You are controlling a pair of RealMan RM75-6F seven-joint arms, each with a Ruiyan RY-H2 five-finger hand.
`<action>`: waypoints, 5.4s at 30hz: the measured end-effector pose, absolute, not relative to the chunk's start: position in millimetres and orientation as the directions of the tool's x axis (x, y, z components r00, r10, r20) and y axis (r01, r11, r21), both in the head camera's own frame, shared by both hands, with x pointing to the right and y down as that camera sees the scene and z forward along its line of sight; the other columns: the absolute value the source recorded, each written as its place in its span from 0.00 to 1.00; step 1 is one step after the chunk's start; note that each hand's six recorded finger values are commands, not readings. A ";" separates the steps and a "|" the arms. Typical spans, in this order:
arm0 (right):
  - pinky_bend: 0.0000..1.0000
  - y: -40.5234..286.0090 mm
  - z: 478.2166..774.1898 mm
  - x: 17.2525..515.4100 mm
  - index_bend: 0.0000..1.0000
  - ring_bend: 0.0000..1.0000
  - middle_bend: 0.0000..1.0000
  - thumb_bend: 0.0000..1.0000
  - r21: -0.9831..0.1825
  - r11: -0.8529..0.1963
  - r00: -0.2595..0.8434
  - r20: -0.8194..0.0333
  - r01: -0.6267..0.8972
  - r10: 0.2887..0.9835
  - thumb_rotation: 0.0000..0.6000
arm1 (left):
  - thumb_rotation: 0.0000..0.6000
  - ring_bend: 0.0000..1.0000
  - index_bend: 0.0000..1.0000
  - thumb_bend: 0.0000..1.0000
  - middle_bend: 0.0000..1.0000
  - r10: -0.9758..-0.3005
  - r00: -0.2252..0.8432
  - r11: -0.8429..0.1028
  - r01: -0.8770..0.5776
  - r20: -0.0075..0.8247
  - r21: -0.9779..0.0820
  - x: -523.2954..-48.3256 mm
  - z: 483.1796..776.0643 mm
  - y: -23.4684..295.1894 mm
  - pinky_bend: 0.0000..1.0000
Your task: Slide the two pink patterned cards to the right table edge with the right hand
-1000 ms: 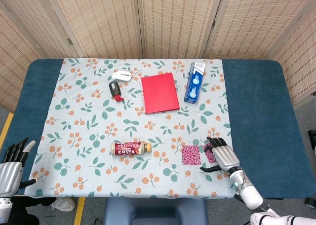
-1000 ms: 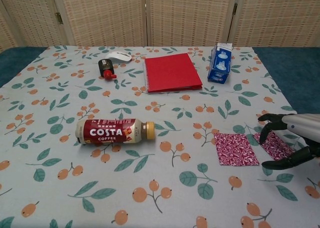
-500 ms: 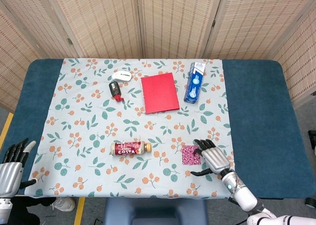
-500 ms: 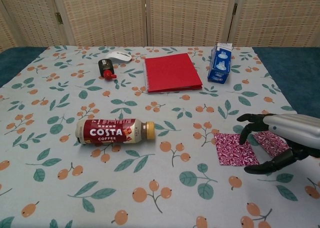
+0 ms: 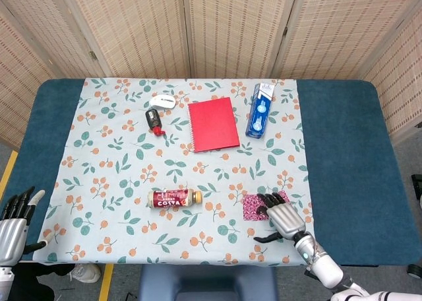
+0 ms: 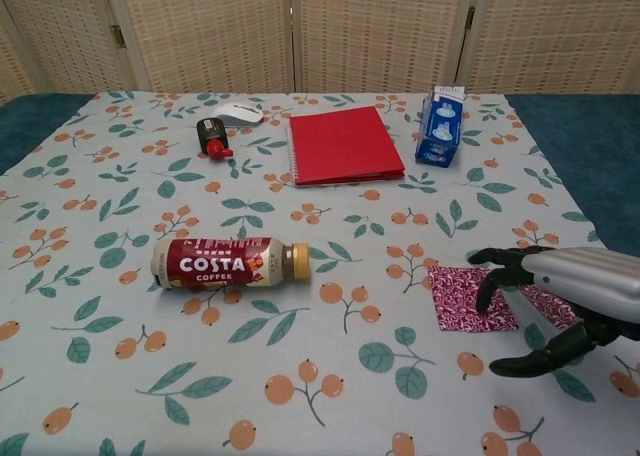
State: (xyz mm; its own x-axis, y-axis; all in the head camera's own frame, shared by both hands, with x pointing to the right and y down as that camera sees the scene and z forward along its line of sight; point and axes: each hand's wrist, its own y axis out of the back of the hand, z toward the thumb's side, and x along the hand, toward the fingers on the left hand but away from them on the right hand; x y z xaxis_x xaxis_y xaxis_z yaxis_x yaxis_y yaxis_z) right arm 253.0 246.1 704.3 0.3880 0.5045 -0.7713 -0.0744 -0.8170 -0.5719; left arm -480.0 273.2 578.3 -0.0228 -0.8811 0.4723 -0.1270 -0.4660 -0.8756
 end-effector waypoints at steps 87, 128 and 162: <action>0.00 220.8 724.0 268.8 0.30 0.00 0.06 0.18 -0.593 -0.805 0.299 -0.769 -0.006 0.565 0.49 | 1.00 0.08 0.12 0.25 0.00 -0.875 -0.024 -0.477 -0.135 0.484 -0.869 -482.0 580.7 279.2 0.00; 0.00 215.7 729.3 243.4 0.22 0.00 0.06 0.18 -0.665 -0.746 0.308 -0.714 -0.020 0.628 0.74 | 1.00 0.08 0.12 0.25 0.00 -0.872 -0.029 -0.480 -0.149 0.489 -0.865 -486.8 584.6 284.2 0.00; 0.00 232.5 721.7 292.2 0.22 0.00 0.06 0.18 -0.619 -0.785 0.232 -0.763 0.006 0.603 0.75 | 1.00 0.08 0.12 0.25 0.00 -0.872 -0.023 -0.480 -0.147 0.488 -0.865 -483.4 584.0 283.5 0.00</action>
State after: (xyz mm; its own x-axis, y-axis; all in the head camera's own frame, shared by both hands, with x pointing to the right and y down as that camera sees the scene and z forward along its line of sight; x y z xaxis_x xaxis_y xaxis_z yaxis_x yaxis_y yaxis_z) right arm 292.2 232.5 721.7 0.2316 0.6034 -0.7631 0.0060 -0.7853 -0.6191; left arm -483.4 283.5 584.0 -0.0229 -0.8724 0.4883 -0.1468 -0.4802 -0.8648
